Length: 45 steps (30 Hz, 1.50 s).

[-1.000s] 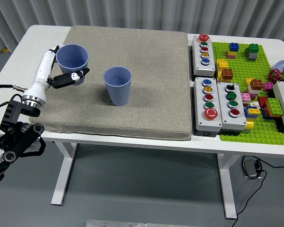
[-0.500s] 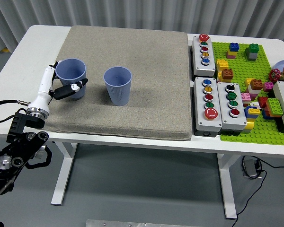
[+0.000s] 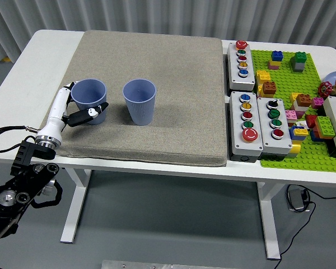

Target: Pick cup pour cup place

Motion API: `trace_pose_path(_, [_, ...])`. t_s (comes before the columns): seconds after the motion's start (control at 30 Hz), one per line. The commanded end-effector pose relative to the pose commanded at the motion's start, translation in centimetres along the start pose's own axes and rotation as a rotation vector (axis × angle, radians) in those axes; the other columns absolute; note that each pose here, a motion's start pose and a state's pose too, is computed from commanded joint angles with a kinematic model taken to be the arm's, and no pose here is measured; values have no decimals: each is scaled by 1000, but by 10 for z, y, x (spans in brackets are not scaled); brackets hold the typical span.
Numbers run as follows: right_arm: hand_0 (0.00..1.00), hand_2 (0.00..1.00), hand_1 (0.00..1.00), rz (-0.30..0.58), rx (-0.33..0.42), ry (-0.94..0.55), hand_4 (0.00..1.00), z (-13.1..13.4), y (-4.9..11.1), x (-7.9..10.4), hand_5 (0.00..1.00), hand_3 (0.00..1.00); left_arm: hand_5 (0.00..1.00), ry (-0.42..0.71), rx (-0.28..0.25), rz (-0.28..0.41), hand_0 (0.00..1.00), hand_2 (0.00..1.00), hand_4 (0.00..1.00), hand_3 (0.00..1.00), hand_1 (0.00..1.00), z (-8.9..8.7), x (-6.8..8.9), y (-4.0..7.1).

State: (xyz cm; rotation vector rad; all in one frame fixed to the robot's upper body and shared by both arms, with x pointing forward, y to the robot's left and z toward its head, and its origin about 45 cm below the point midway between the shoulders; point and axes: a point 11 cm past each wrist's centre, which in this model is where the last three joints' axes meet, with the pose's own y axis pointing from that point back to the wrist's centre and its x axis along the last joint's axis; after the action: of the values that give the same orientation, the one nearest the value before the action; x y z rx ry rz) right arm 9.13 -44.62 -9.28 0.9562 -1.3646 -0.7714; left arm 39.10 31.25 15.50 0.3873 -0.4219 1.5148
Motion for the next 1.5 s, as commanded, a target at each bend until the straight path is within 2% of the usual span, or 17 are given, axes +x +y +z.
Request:
trace_pose_path(0.07, [692,604,661,-1,0,-1,2,0,0,0,251,592,253,3,-1,-5,591,574,827,571,590,0,-1,0])
trace_pose_path(0.1, [693,604,661,-1,0,0,2,0,0,0,250,592,332,4,-2,-7,620,634,892,630,619,0,-1,0])
trace_pose_path(0.27, [693,604,661,-1,0,1,2,0,0,0,250,592,332,3,5,-22,620,634,892,630,619,-2,1,-1])
trace_pose_path(0.3, [693,604,661,-1,0,1,2,0,0,0,250,592,348,2,7,-24,663,736,902,721,674,-2,1,-1])
trace_pose_path(0.47, [693,604,661,-1,-1,0,2,0,0,-1,250,592,348,1,8,-27,663,736,902,721,674,-3,1,0])
trace_pose_path(0.5, [693,604,661,-1,-2,-1,2,1,0,-1,250,592,381,1,7,-27,672,771,926,785,692,-3,1,0])
trace_pose_path(1.47, [693,604,661,-3,-7,-7,2,5,-1,0,250,592,412,-2,-13,-33,711,832,953,825,736,3,6,-1])
trace_pose_path(1.5, [693,604,660,-3,-7,-7,2,4,-1,0,249,592,415,-2,-14,-33,725,873,957,833,761,3,6,-2])
